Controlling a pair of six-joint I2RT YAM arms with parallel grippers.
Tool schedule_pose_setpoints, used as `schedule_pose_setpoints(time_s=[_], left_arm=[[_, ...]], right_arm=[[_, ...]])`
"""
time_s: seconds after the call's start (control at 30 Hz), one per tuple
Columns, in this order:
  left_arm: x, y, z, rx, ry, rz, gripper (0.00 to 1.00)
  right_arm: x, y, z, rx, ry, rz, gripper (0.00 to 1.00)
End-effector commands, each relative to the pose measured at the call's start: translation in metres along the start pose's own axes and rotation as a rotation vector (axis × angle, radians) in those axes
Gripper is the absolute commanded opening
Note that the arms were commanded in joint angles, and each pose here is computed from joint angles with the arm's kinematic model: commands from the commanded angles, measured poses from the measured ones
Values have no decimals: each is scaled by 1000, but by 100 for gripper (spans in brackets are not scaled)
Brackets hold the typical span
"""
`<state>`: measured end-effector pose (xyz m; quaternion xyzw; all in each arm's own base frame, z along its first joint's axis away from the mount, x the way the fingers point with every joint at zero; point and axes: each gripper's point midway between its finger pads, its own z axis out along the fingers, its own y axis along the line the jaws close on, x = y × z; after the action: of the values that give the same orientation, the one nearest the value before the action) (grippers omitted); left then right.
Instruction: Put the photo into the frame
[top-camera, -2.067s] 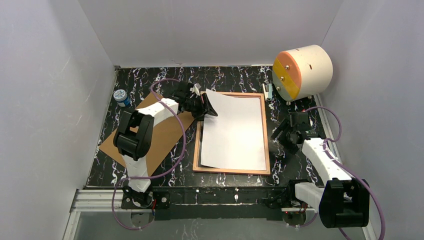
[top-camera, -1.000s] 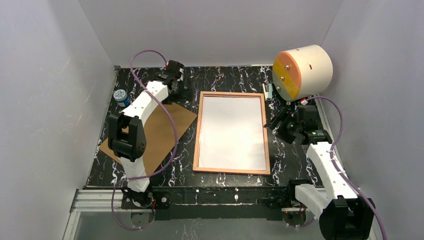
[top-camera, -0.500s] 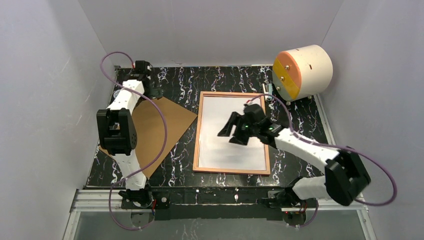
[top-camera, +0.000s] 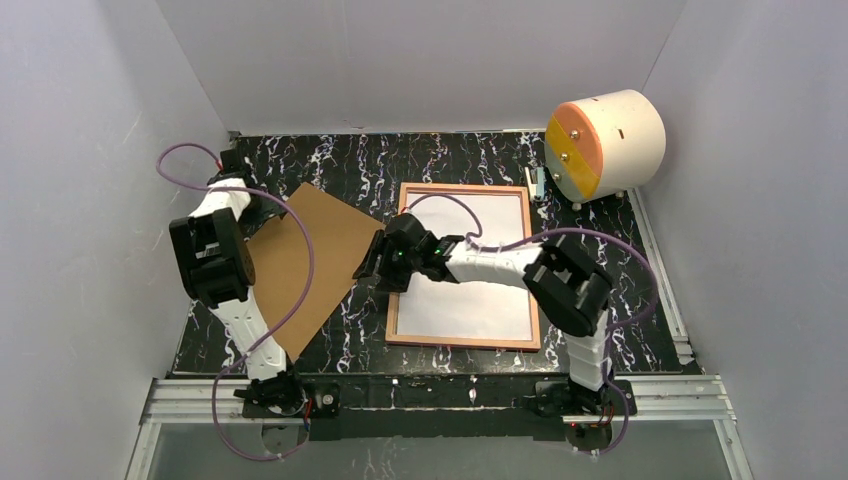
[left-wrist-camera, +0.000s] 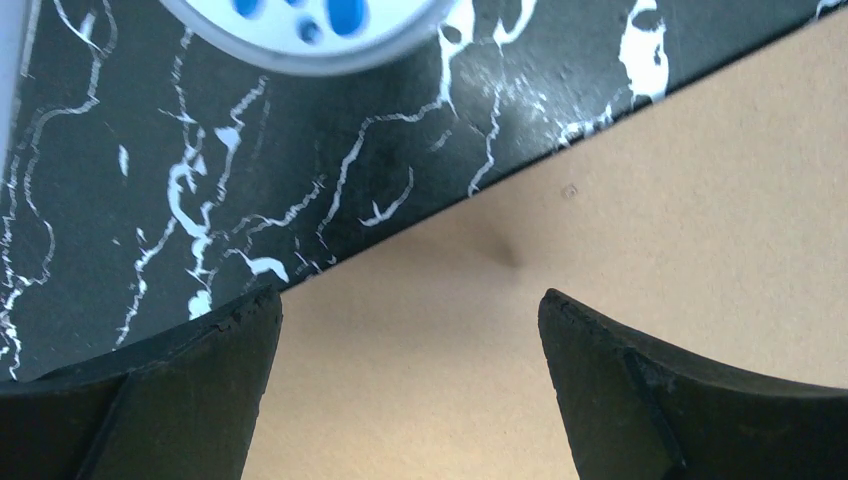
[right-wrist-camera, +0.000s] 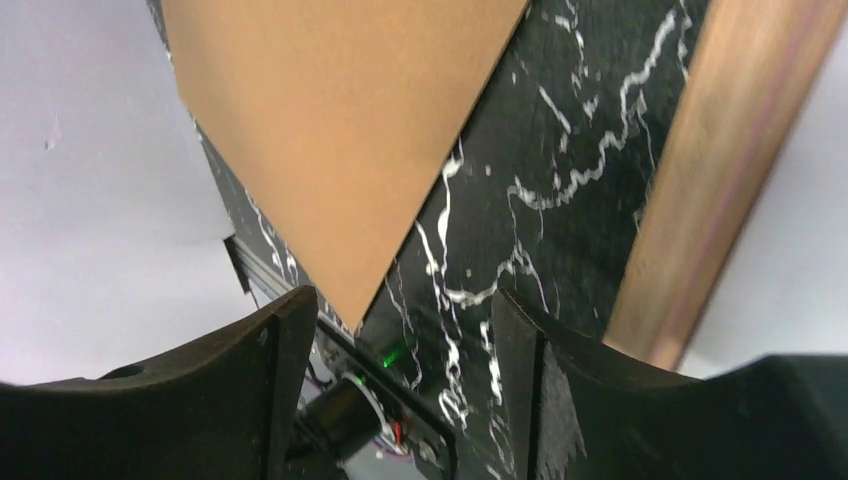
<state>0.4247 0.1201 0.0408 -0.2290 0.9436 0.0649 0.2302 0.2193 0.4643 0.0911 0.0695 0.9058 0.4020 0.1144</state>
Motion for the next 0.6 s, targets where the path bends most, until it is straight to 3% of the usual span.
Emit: schedule_pose_setpoints(time_s=[0.0,0.3,0.57], left_arm=[[-11,15,10,-17,-43,-46,99],[9,24,31,-47,-16,-50,99],[39,2,42,79,98,-103,95]], right_arm=[[-4,27,25,-41,1,43,69],[4,-2,58,72,8,80,68],[1,-28,74,161,-9,87,78]])
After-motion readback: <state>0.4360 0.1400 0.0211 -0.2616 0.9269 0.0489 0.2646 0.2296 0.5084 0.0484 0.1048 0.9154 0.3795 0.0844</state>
